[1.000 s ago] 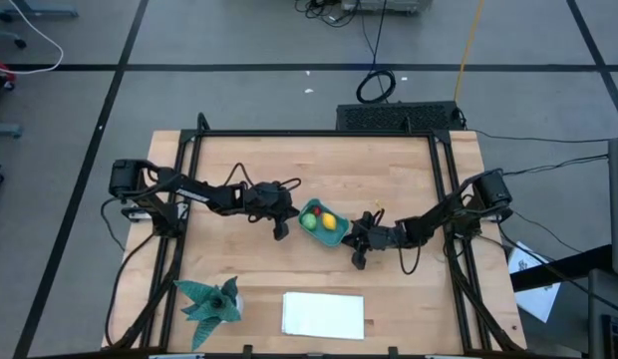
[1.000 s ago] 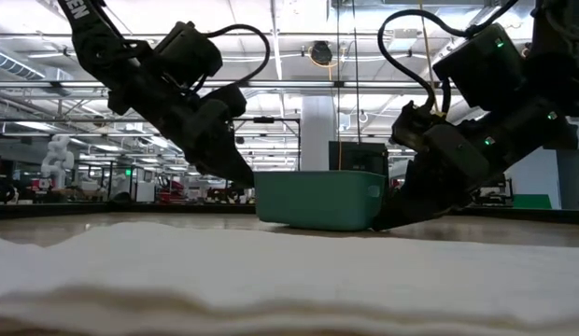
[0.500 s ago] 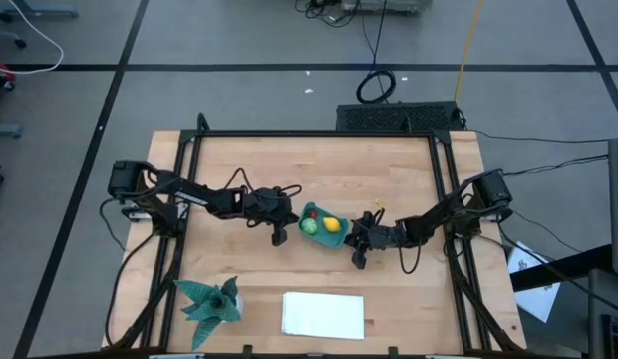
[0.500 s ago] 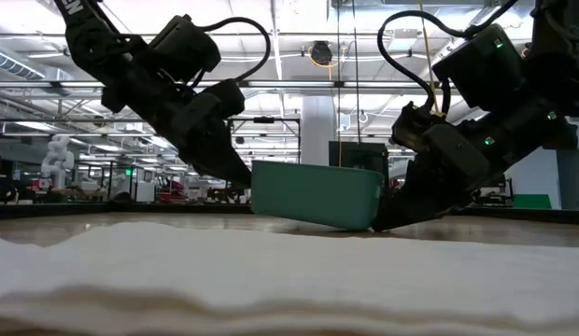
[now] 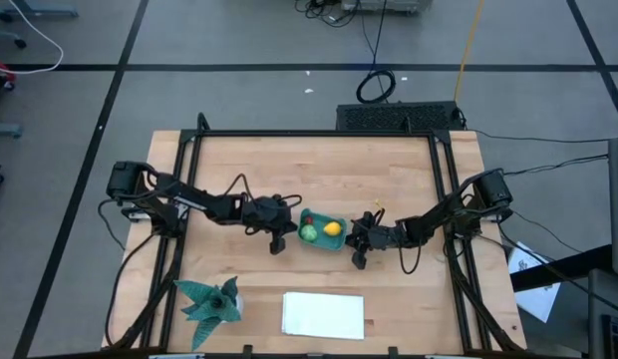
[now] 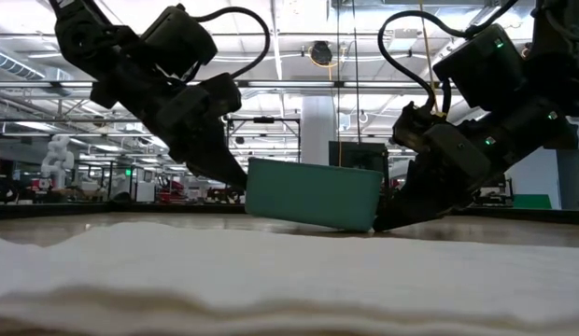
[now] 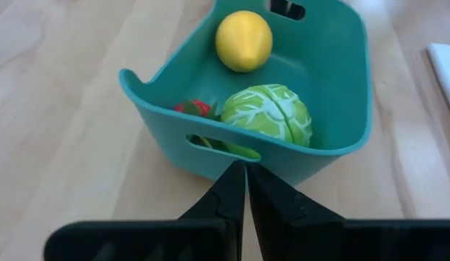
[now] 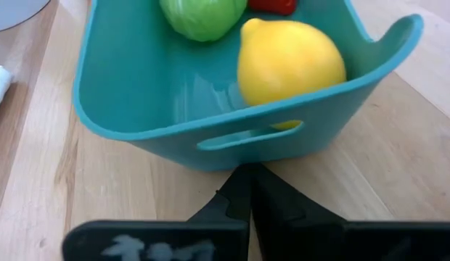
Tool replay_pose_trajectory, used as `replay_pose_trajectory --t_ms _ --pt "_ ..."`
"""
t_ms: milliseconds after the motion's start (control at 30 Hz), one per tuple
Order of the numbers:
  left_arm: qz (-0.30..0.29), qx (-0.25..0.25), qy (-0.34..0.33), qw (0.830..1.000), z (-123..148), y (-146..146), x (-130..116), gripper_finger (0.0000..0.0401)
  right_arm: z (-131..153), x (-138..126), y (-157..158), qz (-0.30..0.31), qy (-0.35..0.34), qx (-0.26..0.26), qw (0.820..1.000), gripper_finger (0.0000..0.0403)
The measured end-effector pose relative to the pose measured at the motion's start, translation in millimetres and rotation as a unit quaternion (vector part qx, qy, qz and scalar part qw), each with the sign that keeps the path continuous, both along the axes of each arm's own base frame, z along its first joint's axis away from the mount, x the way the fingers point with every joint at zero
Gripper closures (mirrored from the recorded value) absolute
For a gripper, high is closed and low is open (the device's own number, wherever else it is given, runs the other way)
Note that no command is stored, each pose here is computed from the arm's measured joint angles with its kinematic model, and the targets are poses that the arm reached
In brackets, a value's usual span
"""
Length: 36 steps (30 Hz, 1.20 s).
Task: Pick and placing Produce into tupperware
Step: Adjust the blue bin
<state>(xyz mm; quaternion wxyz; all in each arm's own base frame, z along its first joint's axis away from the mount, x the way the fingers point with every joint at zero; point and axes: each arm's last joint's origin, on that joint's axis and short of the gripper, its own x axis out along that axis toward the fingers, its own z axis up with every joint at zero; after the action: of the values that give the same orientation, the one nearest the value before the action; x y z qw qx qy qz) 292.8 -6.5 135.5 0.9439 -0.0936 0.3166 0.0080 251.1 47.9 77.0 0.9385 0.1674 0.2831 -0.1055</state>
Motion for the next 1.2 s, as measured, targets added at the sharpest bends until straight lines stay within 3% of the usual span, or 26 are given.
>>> replay_pose_trajectory --t_ms 1200 --pt "-0.004 0.003 0.0 1.0 0.6 -17.0 -0.1 0.0375 8.2 -3.3 -1.1 0.005 0.009 0.007 1.0 0.0403"
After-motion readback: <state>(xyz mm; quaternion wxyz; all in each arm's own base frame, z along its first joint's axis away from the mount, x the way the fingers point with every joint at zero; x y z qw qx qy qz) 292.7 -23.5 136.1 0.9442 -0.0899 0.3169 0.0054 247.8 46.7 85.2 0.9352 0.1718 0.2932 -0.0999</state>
